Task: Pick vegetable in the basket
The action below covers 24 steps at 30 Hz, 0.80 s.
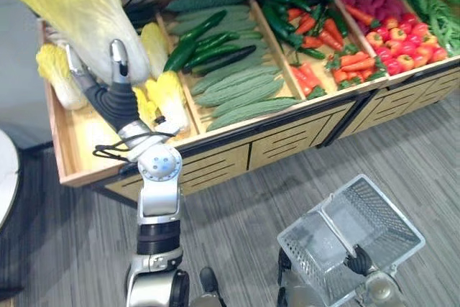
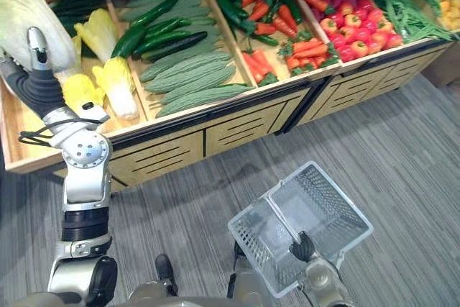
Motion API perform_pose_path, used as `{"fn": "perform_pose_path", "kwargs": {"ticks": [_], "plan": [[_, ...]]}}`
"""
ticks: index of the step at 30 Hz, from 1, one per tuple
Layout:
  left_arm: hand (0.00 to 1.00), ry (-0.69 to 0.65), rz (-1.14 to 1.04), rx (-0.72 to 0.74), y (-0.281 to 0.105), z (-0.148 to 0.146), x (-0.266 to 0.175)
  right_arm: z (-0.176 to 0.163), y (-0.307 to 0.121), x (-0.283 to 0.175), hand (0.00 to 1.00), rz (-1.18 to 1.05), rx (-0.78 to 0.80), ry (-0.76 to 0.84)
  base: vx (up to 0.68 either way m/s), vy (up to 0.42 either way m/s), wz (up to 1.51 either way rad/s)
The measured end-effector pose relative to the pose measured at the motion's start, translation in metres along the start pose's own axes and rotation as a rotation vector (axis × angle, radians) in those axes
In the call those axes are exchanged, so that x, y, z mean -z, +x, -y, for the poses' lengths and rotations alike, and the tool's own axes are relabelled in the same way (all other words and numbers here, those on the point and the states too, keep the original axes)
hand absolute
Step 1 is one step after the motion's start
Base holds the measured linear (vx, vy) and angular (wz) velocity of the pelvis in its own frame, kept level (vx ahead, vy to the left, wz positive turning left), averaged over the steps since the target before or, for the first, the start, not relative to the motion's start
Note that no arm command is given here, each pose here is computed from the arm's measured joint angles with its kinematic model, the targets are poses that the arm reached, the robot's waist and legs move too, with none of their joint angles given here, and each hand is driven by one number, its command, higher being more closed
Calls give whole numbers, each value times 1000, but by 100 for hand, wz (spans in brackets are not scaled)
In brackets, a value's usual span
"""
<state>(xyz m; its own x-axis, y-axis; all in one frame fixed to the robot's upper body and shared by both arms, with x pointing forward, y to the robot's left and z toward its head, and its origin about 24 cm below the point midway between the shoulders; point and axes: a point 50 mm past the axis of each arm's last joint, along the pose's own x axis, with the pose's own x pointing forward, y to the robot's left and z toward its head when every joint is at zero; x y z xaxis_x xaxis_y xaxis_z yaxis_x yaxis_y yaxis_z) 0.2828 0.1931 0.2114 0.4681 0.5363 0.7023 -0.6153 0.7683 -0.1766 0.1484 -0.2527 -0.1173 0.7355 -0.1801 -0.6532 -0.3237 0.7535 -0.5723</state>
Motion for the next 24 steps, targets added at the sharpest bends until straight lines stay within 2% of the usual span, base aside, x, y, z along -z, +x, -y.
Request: {"fn": "perform_pose_path", "kwargs": {"ticks": [6,15,20,24], "plan": [[100,26,-60,250,-32,12,16,7,-7,15,100,-41,0,-8,74,-4,-51],[100,166,-187,642,-66,20,62,51,-3,4,100,35,15,-140,46,-20,-72],[100,161,-228,793,-80,19,72,63,4,-13,100,91,-1,-209,-10,-10,-78],[100,80,-276,910,-101,32,70,71,10,-31,100,144,23,-221,-23,-5,-57]]}}
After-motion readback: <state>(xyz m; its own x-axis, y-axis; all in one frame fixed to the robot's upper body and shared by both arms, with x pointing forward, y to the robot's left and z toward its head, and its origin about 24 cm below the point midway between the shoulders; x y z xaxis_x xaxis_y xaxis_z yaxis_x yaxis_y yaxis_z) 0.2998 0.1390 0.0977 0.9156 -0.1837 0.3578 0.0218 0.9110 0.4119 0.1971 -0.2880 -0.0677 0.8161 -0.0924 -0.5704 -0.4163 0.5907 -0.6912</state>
